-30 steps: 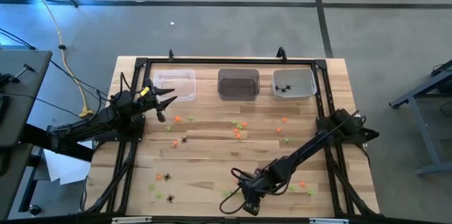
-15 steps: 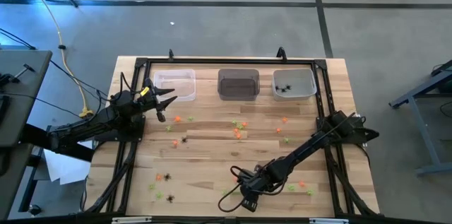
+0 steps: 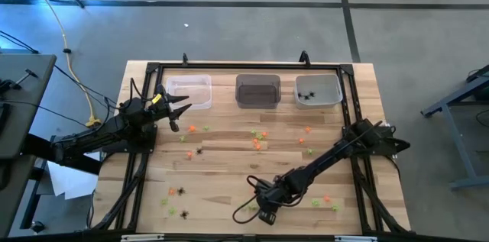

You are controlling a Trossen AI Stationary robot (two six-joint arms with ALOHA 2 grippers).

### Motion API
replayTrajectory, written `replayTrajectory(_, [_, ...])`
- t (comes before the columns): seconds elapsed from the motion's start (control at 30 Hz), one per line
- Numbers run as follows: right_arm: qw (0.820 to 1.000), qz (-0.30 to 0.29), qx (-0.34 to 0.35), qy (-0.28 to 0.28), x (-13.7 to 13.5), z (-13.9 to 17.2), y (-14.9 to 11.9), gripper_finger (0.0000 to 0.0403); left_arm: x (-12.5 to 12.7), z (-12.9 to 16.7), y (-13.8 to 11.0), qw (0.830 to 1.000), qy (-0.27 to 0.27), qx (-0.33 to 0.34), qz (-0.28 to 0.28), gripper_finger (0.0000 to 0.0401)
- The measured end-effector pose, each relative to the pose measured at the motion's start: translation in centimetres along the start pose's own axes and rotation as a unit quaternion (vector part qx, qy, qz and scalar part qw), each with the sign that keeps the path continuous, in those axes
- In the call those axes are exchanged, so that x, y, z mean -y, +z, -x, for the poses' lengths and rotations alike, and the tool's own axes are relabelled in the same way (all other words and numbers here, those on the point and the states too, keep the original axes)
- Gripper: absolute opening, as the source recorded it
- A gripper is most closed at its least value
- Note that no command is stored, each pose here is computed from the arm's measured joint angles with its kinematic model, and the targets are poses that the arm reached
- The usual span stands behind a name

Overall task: Sort Halloween decoration
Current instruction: Put the black spider toy into the white bin

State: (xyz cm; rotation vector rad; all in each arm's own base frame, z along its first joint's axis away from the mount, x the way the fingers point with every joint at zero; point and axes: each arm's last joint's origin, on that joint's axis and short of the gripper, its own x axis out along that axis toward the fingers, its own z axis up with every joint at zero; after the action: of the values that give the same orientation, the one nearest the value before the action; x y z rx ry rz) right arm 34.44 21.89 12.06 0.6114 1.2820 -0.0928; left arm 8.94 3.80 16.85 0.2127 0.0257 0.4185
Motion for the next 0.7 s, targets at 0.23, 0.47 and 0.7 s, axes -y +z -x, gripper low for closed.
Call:
replayTrajectory(0.23, [1.000,0.003,-0.008,0.008,-0.1,0.1,0.0,0.0008,0.0,0.0,0.0,1.000,0.000,0.000,0.000,0.0131])
replayTrajectory(0.47, [1.000,0.006,-0.011,0.025,-0.4,1.8,-0.1,0.0003,0.0,0.0,0.0,1.000,0.000,0.000,0.000,0.0131])
replayTrajectory(0.7, [1.000,0.005,-0.010,0.005,-0.2,4.9,-0.1,0.0002,0.0,0.0,0.0,1.000,0.000,0.000,0.000,0.0131])
